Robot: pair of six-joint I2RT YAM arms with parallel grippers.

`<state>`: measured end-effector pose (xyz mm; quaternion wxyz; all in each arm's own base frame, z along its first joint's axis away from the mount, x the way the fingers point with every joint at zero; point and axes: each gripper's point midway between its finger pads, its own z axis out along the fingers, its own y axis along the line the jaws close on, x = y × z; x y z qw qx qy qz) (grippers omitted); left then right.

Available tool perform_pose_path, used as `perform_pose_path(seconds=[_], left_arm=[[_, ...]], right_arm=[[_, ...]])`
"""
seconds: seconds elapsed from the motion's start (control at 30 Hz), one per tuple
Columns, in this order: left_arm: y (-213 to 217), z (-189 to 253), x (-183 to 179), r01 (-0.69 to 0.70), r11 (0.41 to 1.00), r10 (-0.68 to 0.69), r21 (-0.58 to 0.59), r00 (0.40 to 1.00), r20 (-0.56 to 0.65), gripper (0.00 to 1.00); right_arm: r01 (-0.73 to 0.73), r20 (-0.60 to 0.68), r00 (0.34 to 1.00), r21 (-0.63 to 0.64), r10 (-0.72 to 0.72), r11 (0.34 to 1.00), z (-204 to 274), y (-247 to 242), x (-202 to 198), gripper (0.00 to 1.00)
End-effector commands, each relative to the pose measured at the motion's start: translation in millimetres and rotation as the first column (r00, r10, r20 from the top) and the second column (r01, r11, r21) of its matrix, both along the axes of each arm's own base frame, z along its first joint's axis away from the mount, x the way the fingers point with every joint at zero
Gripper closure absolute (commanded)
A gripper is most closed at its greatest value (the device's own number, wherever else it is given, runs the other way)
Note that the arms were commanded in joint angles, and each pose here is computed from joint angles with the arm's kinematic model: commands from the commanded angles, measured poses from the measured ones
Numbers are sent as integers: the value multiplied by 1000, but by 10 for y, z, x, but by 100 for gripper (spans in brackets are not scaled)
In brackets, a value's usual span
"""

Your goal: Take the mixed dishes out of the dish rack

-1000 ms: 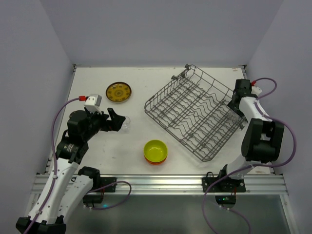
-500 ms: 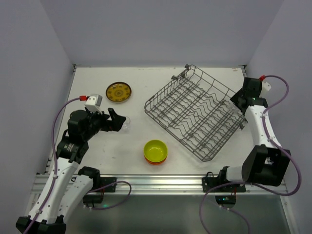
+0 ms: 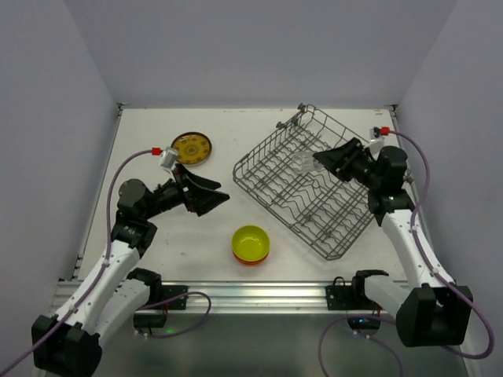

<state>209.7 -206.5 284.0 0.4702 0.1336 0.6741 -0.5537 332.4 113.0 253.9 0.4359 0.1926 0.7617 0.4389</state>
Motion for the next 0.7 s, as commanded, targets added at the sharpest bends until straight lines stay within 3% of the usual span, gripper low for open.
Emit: perform_pose_path(seconds=[0.0,0.1,0.27,0.43,0.5,0.57,0.6,0.63,0.67], left_arm=[[-316,390,-273,250,958,-242,-142,968,72,0],[-536,611,-359,325,930,-307,-170,943,128,0],[-668,876,-291,318,928,-287,-194,942,172,2],[-733,1000,-279,331,920,-294,-210,937,190,9],[-757,1031,-276,336,918,-297,-211,934,197,18],[-783,1032,-272,337,917,-299,-214,935,192,20],[-809,1017,-233,331,919,-296,-215,938,180,28],[-809,1017,-232,331,919,-296,-215,938,180,28],[-822,1016,-221,333,918,-298,-216,938,180,38]], right_arm=[[-361,290,905,140,311,922,845,746,-424,70],[-478,387,837,172,387,861,1068,1010,-637,70],[-589,470,760,208,448,781,1211,1177,-860,72],[-633,492,720,176,489,754,1280,1291,-984,72],[-633,491,718,167,493,756,1274,1311,-992,72],[-640,494,712,167,498,750,1271,1319,-1011,72],[-664,513,689,161,513,730,1305,1347,-1067,72],[-666,512,687,162,515,728,1306,1354,-1075,72],[-669,513,685,162,517,726,1304,1365,-1072,72]])
